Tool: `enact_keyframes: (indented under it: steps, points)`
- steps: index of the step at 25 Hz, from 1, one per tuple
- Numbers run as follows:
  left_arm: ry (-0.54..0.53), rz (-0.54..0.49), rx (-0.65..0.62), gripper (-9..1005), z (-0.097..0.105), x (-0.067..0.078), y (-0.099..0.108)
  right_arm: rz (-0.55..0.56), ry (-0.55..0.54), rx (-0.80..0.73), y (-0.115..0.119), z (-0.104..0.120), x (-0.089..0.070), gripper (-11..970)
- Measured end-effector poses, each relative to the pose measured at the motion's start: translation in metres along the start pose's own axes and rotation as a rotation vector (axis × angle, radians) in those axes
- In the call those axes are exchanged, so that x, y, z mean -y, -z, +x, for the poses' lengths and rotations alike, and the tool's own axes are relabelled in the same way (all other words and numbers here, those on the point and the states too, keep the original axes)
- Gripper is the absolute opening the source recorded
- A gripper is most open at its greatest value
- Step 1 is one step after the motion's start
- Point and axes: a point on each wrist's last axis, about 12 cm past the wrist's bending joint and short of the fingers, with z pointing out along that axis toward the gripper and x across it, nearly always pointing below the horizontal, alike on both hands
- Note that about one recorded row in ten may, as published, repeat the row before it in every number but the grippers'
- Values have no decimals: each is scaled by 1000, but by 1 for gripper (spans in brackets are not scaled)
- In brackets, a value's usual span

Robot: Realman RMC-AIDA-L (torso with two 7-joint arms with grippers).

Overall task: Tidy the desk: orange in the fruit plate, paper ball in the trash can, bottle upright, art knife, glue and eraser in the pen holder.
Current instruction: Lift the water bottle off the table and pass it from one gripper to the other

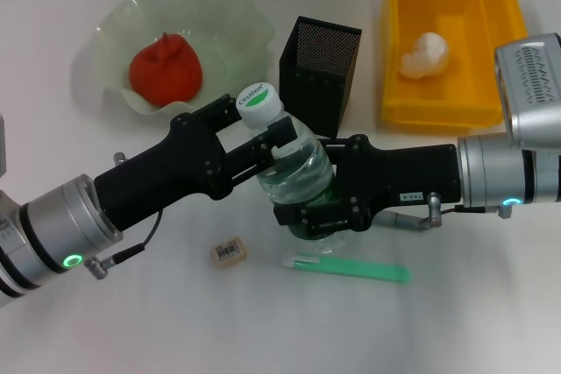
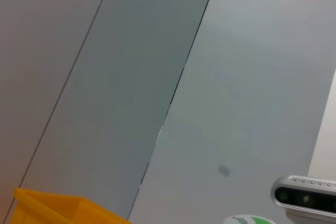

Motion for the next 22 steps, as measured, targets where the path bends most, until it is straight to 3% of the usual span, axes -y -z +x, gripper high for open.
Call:
enact_keyframes:
  steps: [3,12,22]
  points:
    - [0,2,-2,668,0,0,0,-2,1,2,0,1,-1,765]
    - [11,7,-2,519,2,2,-1,-7,2,21,-3,2,-3,763]
    - [17,0,10,500,2,3,2,-5,-1,22,-2,4,-4,764]
